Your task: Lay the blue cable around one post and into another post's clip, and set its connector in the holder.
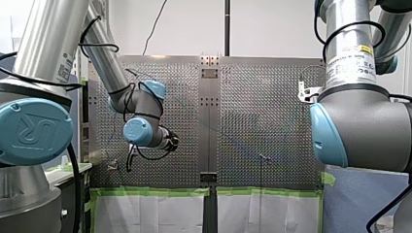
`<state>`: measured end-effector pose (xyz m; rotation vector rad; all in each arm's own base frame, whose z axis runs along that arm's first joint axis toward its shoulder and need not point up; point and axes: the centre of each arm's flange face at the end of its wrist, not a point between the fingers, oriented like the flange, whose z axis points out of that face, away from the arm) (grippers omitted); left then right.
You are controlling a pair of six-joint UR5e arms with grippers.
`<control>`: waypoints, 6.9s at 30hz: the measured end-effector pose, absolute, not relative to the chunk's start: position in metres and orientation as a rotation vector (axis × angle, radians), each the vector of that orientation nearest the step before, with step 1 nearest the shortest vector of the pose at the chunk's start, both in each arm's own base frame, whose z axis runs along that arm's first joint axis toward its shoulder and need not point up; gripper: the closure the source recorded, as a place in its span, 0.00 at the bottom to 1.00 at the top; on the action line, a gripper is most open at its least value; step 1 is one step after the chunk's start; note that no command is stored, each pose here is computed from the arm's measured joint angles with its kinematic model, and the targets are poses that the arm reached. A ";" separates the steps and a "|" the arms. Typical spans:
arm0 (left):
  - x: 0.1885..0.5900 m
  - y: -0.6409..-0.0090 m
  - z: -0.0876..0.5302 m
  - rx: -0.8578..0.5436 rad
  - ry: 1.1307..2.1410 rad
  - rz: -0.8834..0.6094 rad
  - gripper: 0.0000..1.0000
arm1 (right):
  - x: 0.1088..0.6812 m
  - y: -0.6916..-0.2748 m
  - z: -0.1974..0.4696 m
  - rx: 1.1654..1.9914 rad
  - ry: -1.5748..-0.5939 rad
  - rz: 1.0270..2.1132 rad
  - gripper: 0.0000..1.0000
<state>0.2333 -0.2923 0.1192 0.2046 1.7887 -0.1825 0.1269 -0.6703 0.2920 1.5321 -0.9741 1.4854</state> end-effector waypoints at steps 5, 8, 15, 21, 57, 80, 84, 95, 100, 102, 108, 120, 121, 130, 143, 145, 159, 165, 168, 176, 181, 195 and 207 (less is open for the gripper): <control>0.234 -0.292 0.119 0.203 1.789 -0.181 0.00 | 0.127 -0.671 0.291 1.530 -0.976 1.488 1.00; 0.234 -0.292 0.119 0.203 1.789 -0.181 0.00 | 0.127 -0.671 0.289 1.534 -0.980 1.486 1.00; 0.234 -0.292 0.119 0.202 1.789 -0.181 0.00 | 0.127 -0.673 0.286 1.529 -0.974 1.487 1.00; 0.234 -0.292 0.119 0.202 1.789 -0.181 0.00 | 0.128 -0.676 0.280 1.527 -0.957 1.497 1.00; 0.235 -0.290 0.119 0.206 1.794 -0.170 0.00 | 0.129 -0.660 0.266 1.594 -0.981 1.359 1.00; 0.234 -0.289 0.119 0.203 1.797 -0.154 0.00 | 0.131 -0.668 0.280 1.510 -0.963 1.468 1.00; 0.234 -0.289 0.119 0.204 1.799 -0.153 0.00 | 0.129 -0.668 0.280 1.497 -0.990 1.481 1.00; 0.234 -0.289 0.118 0.204 1.799 -0.153 0.00 | 0.129 -0.669 0.281 1.479 -1.031 1.513 1.00; 0.234 -0.289 0.118 0.205 1.799 -0.152 0.00 | 0.131 -0.668 0.281 1.483 -1.028 1.519 1.00; 0.234 -0.289 0.118 0.206 1.799 -0.152 0.00 | 0.131 -0.668 0.281 1.484 -1.026 1.520 1.00; 0.234 -0.289 0.118 0.207 1.799 -0.151 0.00 | 0.130 -0.668 0.287 1.476 -1.020 1.522 1.00; 0.234 -0.289 0.119 0.207 1.798 -0.151 0.00 | 0.134 -0.665 0.295 1.487 -0.997 1.549 1.00; 0.235 -0.289 0.119 0.206 1.798 -0.151 0.00 | 0.134 -0.665 0.295 1.488 -0.997 1.551 1.00; 0.234 -0.289 0.119 0.207 1.799 -0.151 0.00 | 0.133 -0.665 0.294 1.486 -1.007 1.554 1.00; 0.234 -0.289 0.119 0.208 1.799 -0.152 0.00 | 0.130 -0.667 0.290 1.480 -1.014 1.552 1.00; 0.234 -0.289 0.119 0.207 1.798 -0.152 0.00 | 0.130 -0.668 0.290 1.477 -1.011 1.553 1.00; 0.234 -0.289 0.118 0.207 1.799 -0.151 0.00 | 0.129 -0.669 0.287 1.471 -1.024 1.562 1.00; 0.234 -0.289 0.118 0.208 1.799 -0.152 0.00 | 0.128 -0.670 0.286 1.468 -1.023 1.561 1.00; 0.234 -0.289 0.118 0.208 1.799 -0.152 0.00 | 0.128 -0.671 0.286 1.467 -1.017 1.561 1.00; 0.234 -0.289 0.119 0.208 1.799 -0.152 0.00 | 0.128 -0.672 0.284 1.465 -1.010 1.564 1.00; 0.234 -0.289 0.119 0.208 1.799 -0.152 0.00 | 0.128 -0.672 0.280 1.472 -1.016 1.561 1.00; 0.234 -0.289 0.119 0.210 1.798 -0.150 0.00 | 0.128 -0.674 0.280 1.465 -1.001 1.572 1.00; 0.235 -0.289 0.119 0.211 1.797 -0.149 0.00 | 0.127 -0.677 0.283 1.462 -0.983 1.578 1.00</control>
